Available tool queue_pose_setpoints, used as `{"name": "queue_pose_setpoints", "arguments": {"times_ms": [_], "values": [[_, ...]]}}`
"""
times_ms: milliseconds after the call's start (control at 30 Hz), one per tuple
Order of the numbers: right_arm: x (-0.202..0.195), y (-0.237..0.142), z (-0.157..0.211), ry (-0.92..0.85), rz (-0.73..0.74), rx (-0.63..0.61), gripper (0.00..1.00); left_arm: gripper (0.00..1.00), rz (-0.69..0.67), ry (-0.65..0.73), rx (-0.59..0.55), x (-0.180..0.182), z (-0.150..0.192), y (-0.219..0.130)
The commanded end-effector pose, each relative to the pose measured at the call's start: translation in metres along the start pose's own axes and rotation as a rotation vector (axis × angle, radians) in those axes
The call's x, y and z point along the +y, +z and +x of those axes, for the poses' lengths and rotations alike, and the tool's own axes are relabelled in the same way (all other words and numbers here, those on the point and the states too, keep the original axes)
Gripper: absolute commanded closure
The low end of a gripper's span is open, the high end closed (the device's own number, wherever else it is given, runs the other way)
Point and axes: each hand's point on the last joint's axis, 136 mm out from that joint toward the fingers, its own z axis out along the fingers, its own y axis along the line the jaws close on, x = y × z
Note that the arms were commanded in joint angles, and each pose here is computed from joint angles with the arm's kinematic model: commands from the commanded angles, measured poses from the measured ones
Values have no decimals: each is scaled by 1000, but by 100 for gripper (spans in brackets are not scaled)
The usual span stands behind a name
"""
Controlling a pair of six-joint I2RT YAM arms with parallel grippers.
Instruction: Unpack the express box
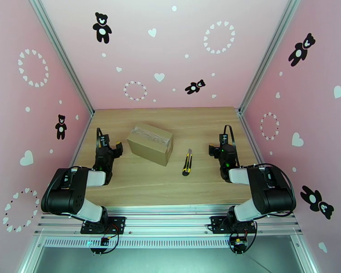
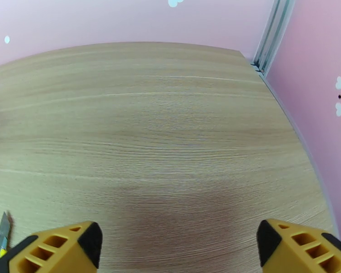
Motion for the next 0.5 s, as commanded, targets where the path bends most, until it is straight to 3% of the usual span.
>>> {"name": "queue_pose_setpoints", "arguments": {"times_ms": [0, 167, 467], "values": [[-14, -2, -21, 13, 121, 20, 10, 18, -140, -41, -42, 23, -30, -15], [-5, -12, -32, 40, 109, 95, 12, 22, -221, -152, -56, 41, -64, -44], [2, -56, -57, 90, 125, 128, 14, 24, -115, -311, 136, 21, -84, -84]]}}
